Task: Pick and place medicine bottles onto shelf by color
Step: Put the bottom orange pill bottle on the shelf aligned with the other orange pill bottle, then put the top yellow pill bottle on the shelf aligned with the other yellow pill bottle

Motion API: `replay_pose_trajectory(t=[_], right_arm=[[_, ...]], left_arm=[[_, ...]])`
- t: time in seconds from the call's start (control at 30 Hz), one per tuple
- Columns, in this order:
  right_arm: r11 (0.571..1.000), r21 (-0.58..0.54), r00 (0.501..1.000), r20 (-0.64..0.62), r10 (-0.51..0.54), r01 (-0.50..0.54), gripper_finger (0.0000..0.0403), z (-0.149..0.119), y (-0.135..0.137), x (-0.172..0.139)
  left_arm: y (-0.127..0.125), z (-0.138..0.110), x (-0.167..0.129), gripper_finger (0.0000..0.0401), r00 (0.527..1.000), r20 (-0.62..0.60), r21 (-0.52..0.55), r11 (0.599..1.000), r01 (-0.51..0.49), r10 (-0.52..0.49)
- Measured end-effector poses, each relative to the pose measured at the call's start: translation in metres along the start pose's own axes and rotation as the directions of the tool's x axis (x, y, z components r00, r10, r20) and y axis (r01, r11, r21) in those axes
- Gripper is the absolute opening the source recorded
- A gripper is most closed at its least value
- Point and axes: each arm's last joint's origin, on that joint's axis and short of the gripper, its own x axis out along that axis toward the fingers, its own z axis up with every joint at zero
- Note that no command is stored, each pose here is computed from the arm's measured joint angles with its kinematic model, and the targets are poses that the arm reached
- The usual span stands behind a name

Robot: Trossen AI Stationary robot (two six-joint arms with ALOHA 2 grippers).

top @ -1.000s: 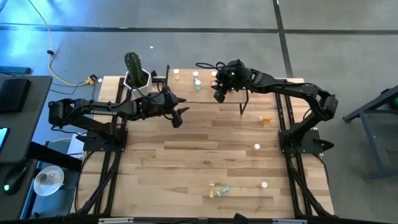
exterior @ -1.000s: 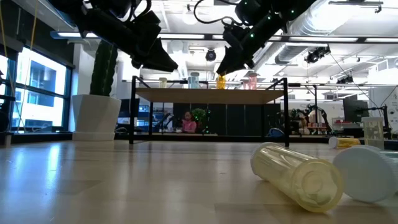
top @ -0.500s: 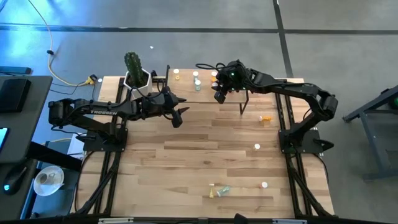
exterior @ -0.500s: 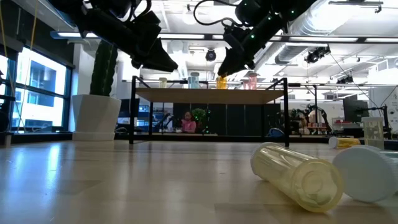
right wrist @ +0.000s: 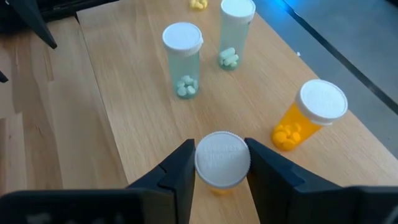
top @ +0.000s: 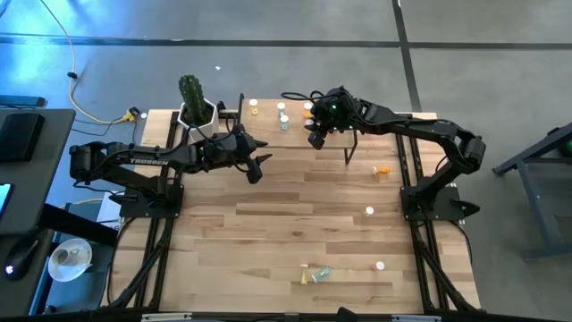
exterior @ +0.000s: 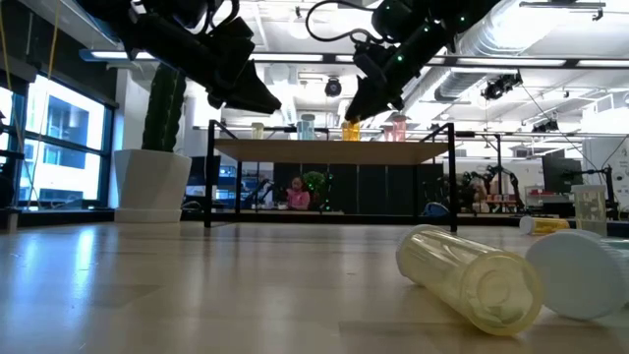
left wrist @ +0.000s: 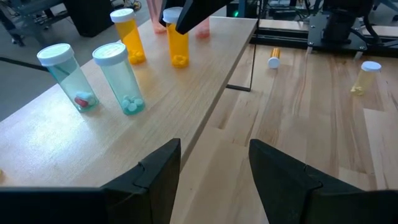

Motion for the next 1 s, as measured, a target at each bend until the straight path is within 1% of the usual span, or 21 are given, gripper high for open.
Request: replay_pose_trajectory(t=[0.23,0.33,0.4,0.8,1.0], right_arm=[[1.000,-0.001,1.000,0.006,-0.002,0.002,0.0137,0.001,0.000,0.000],[0.999,-0.002,0.999,0.005,-0.033,0.033,0.0141,0.000,-0.001,0.000],[0.999,-0.001,0.999,0.003,-0.053,0.053,0.0142,0.000,-0.001,0.000],[0.998,-0.011,0.998,0.015,-0.055,0.055,0.0143,0.002,-0.002,0.000],[0.998,-0.021,0.998,0.034,-0.055,0.056,0.0142,0.013,-0.002,-0.007]], left_arm=[[0.000,0.000,0.000,0.0180,1.000,0.000,0.000,1.000,0.000,0.000],[0.000,0.000,0.000,0.0180,1.000,0.000,0.000,1.000,0.000,0.000],[0.000,0.000,0.000,0.0180,1.000,0.000,0.000,1.000,0.001,-0.001],[0.000,0.000,0.000,0.0180,1.000,-0.004,0.001,1.000,0.001,-0.001],[0.000,-0.001,0.000,0.0180,1.000,-0.005,0.001,1.000,0.001,-0.001]])
